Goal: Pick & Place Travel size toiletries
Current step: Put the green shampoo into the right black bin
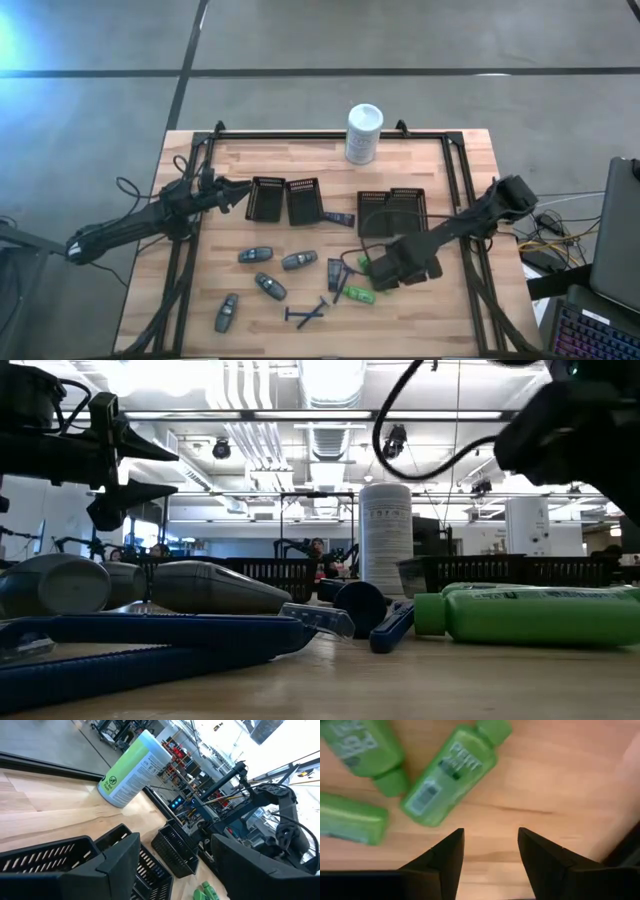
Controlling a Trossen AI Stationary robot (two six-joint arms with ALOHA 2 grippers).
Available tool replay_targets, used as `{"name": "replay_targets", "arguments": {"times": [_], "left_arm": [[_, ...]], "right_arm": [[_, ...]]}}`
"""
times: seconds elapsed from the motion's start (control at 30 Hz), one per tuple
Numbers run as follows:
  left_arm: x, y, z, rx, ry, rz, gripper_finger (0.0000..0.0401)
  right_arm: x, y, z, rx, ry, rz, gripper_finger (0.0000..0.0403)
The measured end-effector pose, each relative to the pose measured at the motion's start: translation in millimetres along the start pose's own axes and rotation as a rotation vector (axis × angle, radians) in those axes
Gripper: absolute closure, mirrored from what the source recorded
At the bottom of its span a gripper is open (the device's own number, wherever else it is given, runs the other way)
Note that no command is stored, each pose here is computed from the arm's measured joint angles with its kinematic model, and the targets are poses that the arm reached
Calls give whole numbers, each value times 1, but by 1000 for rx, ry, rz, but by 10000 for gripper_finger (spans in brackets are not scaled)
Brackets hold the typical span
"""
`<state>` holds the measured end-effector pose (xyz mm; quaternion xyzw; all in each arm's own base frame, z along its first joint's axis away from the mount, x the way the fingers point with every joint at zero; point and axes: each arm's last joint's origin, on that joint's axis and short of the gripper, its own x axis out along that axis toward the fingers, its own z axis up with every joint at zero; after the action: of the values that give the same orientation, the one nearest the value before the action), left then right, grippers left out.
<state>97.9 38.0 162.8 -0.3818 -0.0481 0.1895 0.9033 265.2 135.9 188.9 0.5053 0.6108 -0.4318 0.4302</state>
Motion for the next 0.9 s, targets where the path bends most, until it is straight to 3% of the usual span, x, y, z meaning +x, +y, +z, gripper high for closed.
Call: {"name": "replay_targets", "arguments": {"times": [0.17,0.37,0.5,0.73,0.9], "left_arm": [[0,0,0,0,0,0,151],[0,0,0,0,1,0,151],[0,0,0,1,0,0,151],[0,0,0,1,-1,1,151],[0,0,0,1,-2,0,151]], "right_arm": [[-5,-2,-3,274,-147,121,182],[13,-4,-4,403,-176,109,131],[29,6,-2,408,-165,153,115],[55,10,5,427,-179,92,106],[55,10,6,392,-173,119,163]]}}
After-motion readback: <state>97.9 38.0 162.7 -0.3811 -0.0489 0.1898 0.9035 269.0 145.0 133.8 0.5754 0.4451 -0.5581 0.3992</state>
